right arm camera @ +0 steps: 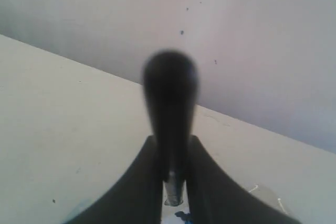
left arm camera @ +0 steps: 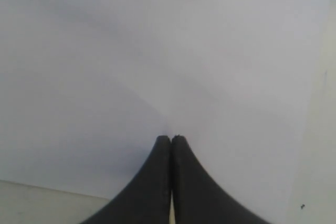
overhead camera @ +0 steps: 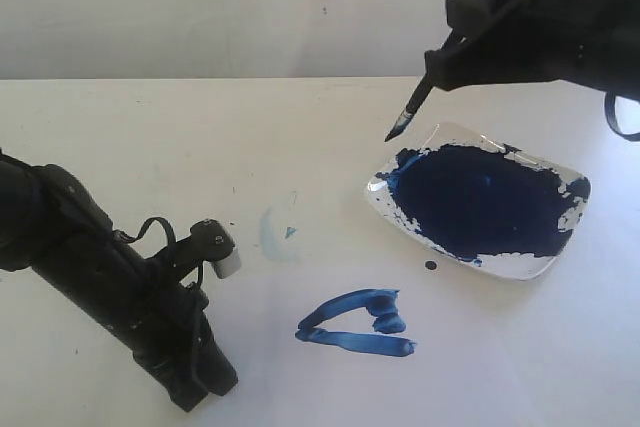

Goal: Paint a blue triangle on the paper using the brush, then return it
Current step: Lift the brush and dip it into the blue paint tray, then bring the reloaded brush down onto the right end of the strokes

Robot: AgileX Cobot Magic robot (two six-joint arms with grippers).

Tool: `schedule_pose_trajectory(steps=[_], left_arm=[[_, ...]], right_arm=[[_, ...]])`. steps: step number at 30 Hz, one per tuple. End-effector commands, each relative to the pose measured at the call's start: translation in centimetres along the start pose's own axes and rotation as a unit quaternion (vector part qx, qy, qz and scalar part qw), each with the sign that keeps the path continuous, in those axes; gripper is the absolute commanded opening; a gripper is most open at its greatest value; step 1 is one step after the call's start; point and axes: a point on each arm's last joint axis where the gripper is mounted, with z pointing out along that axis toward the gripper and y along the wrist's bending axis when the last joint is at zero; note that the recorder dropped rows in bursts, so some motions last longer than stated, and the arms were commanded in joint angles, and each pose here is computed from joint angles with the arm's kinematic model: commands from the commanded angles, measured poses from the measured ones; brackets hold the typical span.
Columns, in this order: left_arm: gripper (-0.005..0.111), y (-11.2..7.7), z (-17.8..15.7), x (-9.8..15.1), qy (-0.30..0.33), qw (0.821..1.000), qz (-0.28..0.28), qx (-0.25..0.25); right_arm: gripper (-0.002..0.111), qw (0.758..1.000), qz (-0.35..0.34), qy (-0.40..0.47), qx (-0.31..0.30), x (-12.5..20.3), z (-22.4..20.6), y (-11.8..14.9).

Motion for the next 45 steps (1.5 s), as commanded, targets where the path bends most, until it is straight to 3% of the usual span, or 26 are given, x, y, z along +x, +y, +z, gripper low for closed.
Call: schedule_pose_trajectory(steps=[1,5,7,12,18,45], left_arm=[[0.000,-0.3,0.1,0.3,0.004,1.000,-0.005,0.013],[0.000,-0.3,0.1,0.3,0.004,1.000,-0.005,0.013],[0.000,-0.3,0.1,0.3,0.003,1.000,-0.006,0.013],[0.000,-0.3,0.1,0.3,0.003,1.000,-0.006,0.013],[0.000,-0.3,0.1,0.3,0.003,1.000,-0.006,0.013],[0.000,-0.3,0.1,0.3,0.003,1.000,-0.006,0.013]], right_arm=[[0.000,0.996,0.041,0.004,-0.077,0.1,0.2,-0.5],[0.000,0.987,0.075,0.116,-0.085,0.8,1.2,-2.5],[0.000,0.985,0.065,0.131,-0.086,0.4,1.3,-3.0],[0.000,0.971,0.047,0.187,-0.138,0.1,0.6,-2.2],[0.000,0.954,0.048,0.252,-0.154,1.1,-0.2,-1.9],[0.000,0.945,0.075,0.278,-0.153,2.7,2.0,-2.1]])
